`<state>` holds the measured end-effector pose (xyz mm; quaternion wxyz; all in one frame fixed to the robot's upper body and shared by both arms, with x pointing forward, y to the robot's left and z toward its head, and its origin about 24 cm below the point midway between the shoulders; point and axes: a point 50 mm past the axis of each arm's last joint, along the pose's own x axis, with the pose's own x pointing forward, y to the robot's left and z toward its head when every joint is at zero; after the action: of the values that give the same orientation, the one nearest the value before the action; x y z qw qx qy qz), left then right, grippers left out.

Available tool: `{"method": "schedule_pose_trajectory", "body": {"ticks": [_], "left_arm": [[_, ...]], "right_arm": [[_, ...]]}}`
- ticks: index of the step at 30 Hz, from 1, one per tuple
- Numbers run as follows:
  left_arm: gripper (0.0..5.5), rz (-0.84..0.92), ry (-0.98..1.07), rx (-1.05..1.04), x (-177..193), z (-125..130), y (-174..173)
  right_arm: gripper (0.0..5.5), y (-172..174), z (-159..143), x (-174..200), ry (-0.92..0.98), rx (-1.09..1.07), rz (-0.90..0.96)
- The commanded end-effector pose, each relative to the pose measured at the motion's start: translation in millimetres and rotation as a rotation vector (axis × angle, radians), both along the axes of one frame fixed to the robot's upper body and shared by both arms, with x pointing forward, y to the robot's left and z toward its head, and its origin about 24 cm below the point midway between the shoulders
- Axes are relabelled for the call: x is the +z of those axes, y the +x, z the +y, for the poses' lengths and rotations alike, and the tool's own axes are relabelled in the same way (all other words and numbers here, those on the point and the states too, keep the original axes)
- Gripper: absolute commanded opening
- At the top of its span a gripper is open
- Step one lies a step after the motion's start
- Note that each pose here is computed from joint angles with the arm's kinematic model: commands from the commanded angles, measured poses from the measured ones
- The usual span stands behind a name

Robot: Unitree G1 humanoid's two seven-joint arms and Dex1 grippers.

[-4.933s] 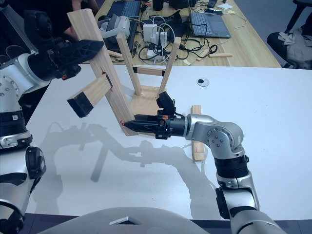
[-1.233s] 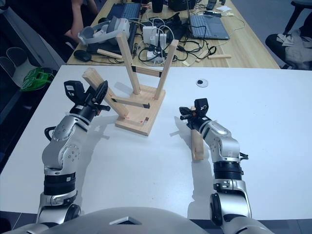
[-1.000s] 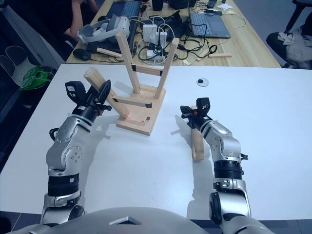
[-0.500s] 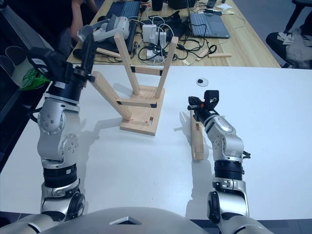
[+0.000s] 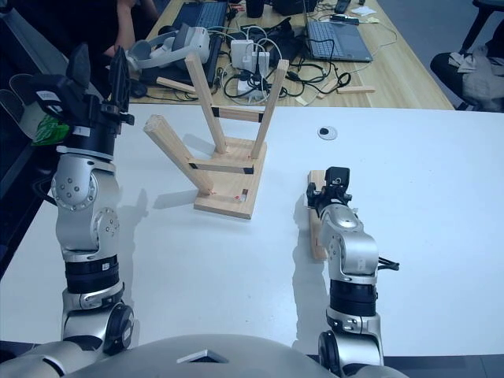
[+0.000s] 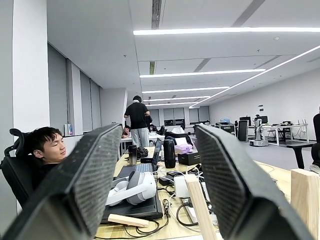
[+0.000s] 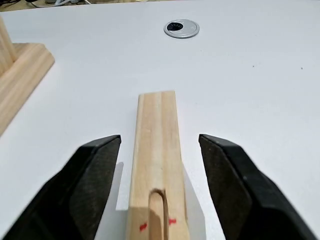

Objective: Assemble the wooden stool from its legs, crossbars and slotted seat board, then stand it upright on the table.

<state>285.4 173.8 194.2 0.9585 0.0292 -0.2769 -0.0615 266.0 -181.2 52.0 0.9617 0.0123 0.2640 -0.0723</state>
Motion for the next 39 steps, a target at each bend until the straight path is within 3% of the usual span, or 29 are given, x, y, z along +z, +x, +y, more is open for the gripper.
{"method": "schedule_pose_trajectory", "body": {"ticks": [1, 13, 22, 25, 29, 39], "left_arm": [[2.73, 0.002, 0.001, -0.008, -1.7, -2.2, 0.8], [2.73, 0.015, -0.007, -0.025, -2.9, -4.7, 2.9], [2.73, 0.046, 0.010, -0.057, -7.3, -9.0, 6.5], [2.73, 0.055, -0.006, -0.053, -7.7, -7.6, 7.5], [2.73, 0.054, -0.051, -0.013, -4.3, 1.3, 10.5], [2.73, -0.022, -0.157, -0.054, 38.9, 7.9, 21.4]], "right_arm": [[3.54, -12.6, -6.2, -13.3, 0.052, -0.076, 0.151], [3.70, -25.1, 11.4, -29.6, 0.250, -0.078, 0.387], [2.29, -21.8, 14.0, -30.3, 0.317, -0.137, 0.399], [2.17, -20.1, 14.7, -30.5, 0.305, -0.126, 0.418], [2.17, -7.0, 17.4, -20.4, 0.275, -0.079, 0.289], [2.16, 35.8, 19.6, 50.3, 0.368, 0.064, -0.304]]}}
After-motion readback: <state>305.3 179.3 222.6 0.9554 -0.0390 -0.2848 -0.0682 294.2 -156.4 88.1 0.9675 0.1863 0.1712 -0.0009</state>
